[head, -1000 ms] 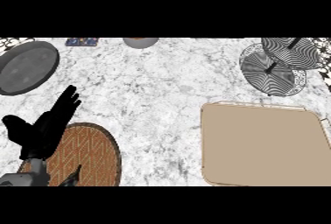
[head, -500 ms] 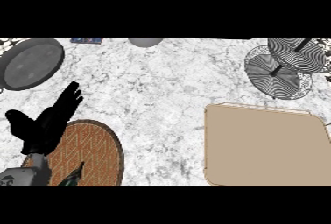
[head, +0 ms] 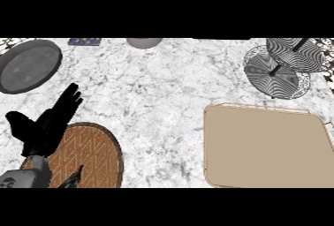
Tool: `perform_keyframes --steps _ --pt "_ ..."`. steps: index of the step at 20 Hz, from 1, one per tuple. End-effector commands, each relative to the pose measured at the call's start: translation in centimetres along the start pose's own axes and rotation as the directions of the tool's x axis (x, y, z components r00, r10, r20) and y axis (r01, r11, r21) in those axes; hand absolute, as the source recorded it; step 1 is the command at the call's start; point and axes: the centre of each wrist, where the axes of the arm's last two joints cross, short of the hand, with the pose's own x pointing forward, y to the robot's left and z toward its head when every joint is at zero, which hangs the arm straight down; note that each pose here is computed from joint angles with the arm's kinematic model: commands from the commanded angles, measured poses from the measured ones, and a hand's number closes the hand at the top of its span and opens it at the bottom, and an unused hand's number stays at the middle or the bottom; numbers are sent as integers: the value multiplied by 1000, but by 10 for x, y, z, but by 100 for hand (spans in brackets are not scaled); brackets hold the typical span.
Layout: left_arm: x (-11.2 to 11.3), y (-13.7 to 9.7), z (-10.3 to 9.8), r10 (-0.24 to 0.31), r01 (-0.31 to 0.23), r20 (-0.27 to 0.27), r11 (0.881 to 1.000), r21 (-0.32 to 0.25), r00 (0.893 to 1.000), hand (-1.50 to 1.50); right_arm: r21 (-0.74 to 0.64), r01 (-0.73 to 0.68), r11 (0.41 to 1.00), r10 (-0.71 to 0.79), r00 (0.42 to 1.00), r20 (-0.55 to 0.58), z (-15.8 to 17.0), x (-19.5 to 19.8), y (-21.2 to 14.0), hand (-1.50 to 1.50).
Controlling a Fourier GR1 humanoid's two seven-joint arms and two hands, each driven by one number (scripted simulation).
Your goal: Pick the lemon from the tray and place it in the tiered basket
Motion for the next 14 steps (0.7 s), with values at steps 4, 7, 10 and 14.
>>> perform_keyframes --steps 4,7,10,14 --pt "2 1 11 -2 2 0 1000 -21 1000 0 59 -16 998 21 997 -78 -19 0 12 150" --pt "5 -21 -6 6 -6 -14 1000 26 1000 0 61 11 998 -7 998 -65 -36 9 48 150" --pt "-1 -4 11 -7 7 14 1000 1 1000 0 61 -12 998 17 996 -83 -34 0 40 150" --pt "3 -12 4 -8 8 13 1000 -3 1000 0 42 -62 997 65 995 -71 -51 5 77 150"
